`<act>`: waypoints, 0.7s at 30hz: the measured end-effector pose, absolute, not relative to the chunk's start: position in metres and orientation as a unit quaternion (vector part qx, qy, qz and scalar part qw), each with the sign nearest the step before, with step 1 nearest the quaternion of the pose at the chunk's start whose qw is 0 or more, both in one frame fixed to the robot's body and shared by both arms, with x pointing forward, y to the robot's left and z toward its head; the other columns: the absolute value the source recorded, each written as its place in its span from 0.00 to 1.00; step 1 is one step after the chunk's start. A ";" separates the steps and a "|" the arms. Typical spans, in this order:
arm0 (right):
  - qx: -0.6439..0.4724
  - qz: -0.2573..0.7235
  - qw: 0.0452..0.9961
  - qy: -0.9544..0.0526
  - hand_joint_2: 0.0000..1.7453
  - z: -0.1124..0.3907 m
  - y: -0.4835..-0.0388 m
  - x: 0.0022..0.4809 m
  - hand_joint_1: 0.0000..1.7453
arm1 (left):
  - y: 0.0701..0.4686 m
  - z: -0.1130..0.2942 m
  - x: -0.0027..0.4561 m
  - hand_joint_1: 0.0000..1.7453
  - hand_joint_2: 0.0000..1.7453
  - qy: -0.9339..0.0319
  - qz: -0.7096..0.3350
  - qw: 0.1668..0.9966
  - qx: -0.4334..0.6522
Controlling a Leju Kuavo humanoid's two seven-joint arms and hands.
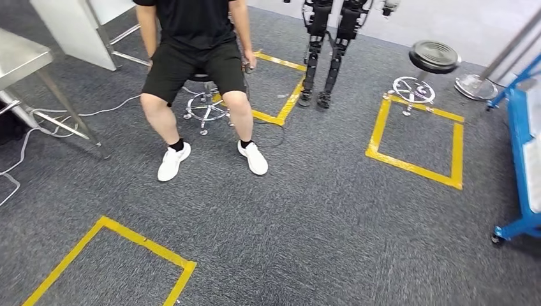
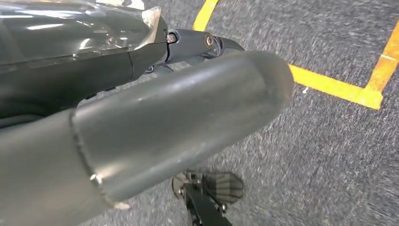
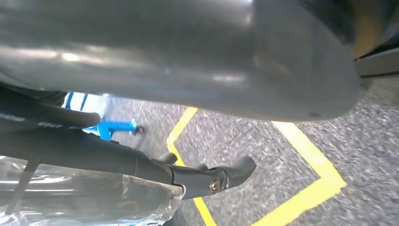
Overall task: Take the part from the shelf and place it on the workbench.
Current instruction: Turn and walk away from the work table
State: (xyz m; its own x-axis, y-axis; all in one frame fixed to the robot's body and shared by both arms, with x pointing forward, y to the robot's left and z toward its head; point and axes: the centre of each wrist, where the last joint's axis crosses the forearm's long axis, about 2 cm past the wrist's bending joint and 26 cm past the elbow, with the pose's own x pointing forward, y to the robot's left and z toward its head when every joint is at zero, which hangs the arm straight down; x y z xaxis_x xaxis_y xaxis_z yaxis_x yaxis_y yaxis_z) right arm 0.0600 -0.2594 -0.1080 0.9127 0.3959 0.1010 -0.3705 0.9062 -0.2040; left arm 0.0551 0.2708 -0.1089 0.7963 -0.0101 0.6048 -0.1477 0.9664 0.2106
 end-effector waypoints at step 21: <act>-0.089 0.206 0.971 -0.079 0.00 -0.108 -0.259 0.058 0.00 | 0.271 -0.109 0.053 0.00 0.00 -0.319 0.035 0.939 0.124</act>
State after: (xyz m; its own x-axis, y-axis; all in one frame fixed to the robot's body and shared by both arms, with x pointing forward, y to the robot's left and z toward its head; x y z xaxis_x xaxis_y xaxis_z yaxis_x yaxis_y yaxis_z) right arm 0.0577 -0.2589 -0.1083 0.9024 0.4146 0.1169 -0.3866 0.8992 -0.2052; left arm 0.0534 0.2708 -0.1091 0.7935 -0.0130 0.6085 -0.1460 0.9665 0.2110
